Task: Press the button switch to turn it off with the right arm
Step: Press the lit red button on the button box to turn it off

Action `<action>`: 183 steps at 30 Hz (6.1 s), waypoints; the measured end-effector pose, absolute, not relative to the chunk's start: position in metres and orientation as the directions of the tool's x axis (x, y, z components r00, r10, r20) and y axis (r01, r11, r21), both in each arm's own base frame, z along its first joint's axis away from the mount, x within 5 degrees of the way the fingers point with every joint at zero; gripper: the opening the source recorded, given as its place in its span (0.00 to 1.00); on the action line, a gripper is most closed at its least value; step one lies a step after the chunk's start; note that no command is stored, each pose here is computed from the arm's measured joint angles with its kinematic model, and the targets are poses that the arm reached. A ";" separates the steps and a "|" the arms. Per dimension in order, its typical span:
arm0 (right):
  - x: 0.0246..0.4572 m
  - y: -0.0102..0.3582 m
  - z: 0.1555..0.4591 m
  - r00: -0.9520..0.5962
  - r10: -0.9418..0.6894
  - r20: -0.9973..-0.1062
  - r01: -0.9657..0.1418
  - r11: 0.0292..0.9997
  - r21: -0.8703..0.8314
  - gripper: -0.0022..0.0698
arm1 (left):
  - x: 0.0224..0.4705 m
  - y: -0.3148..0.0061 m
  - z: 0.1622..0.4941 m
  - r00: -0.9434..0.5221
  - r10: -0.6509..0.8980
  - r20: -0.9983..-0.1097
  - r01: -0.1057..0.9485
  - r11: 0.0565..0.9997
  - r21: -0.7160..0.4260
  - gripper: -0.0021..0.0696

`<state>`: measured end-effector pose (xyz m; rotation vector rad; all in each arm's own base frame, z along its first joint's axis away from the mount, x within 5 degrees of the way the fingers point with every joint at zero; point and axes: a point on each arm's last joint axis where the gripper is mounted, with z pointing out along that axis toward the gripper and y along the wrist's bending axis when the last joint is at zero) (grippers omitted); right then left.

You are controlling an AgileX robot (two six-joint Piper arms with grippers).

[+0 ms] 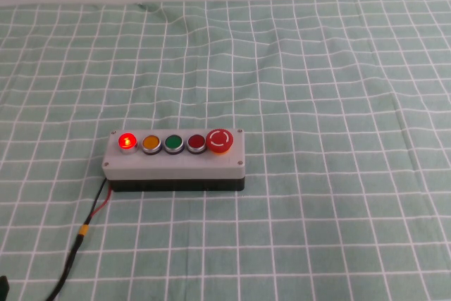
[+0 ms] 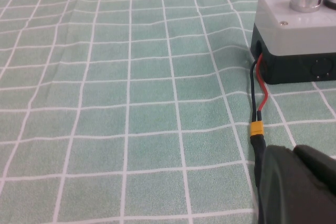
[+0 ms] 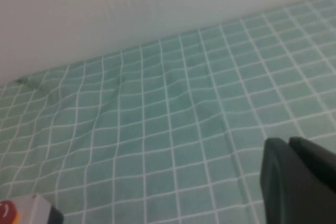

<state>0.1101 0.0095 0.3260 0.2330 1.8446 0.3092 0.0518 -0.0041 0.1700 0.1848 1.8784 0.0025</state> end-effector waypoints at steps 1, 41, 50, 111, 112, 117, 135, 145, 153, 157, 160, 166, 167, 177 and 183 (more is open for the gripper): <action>0.115 0.011 0.324 -0.312 0.341 -0.887 0.004 0.934 0.358 0.01 | 0.052 -0.004 0.170 -0.299 0.129 -0.946 0.126 0.987 0.095 0.02; 0.307 0.332 0.306 -0.374 -0.488 -0.789 -0.871 0.476 0.118 0.01 | 0.052 -0.004 0.170 -0.299 0.129 -0.946 0.126 0.987 0.095 0.02; 0.330 0.377 0.287 -0.352 -0.527 -0.773 -0.885 0.458 0.091 0.01 | 0.052 -0.004 0.170 -0.299 0.129 -0.946 0.126 0.987 0.095 0.02; 0.126 0.124 0.401 -0.339 -0.391 -0.856 -0.702 0.711 -0.047 0.01 | 0.052 -0.004 0.170 -0.299 0.129 -0.946 0.126 0.987 0.095 0.02; 0.122 0.120 0.399 -0.342 -0.393 -0.853 -0.701 0.711 -0.047 0.01 | 0.052 -0.004 0.170 -0.299 0.129 -0.946 0.126 0.987 0.095 0.02; 0.109 0.106 0.392 -0.382 -0.429 -0.819 -0.699 0.713 -0.047 0.01 | 0.052 -0.004 0.170 -0.299 0.129 -0.946 0.126 0.987 0.095 0.02; 0.100 0.069 0.393 -0.431 -0.274 -0.860 -0.564 0.825 0.020 0.01 | 0.052 -0.004 0.170 -0.299 0.129 -0.946 0.126 0.987 0.095 0.02; 0.061 0.014 0.336 -0.077 -0.021 -0.997 -0.214 0.977 -0.004 0.01 | 0.052 -0.004 0.170 -0.299 0.129 -0.946 0.126 0.987 0.095 0.02; 0.052 0.009 0.252 -0.028 -0.010 -1.000 -0.165 0.986 -0.005 0.01 | 0.052 -0.004 0.170 -0.299 0.129 -0.946 0.126 0.987 0.095 0.02; 0.055 0.010 0.211 -0.111 -0.013 -0.994 -0.166 0.986 0.006 0.01 | 0.052 -0.004 0.170 -0.299 0.129 -0.946 0.126 0.987 0.095 0.02; 0.056 0.010 0.189 -0.154 -0.009 -0.988 -0.164 0.986 0.017 0.01 | 0.052 -0.004 0.170 -0.299 0.129 -0.946 0.126 0.987 0.095 0.02; 0.053 0.010 0.175 -0.257 -0.024 -0.966 -0.166 0.986 0.019 0.01 | 0.052 -0.004 0.170 -0.299 0.129 -0.946 0.126 0.987 0.095 0.02; 0.053 0.010 0.175 -0.263 -0.025 -0.964 -0.166 0.986 0.019 0.01 | 0.052 -0.004 0.170 -0.299 0.129 -0.946 0.126 0.987 0.095 0.02; 0.053 0.010 0.174 -0.268 -0.026 -0.963 -0.166 0.986 0.019 0.01 | 0.052 -0.004 0.170 -0.299 0.129 -0.946 0.126 0.987 0.095 0.02; 0.053 0.010 0.174 -0.269 -0.017 -0.963 -0.166 0.986 0.029 0.01 | 0.052 -0.004 0.170 -0.299 0.129 -0.946 0.126 0.987 0.095 0.02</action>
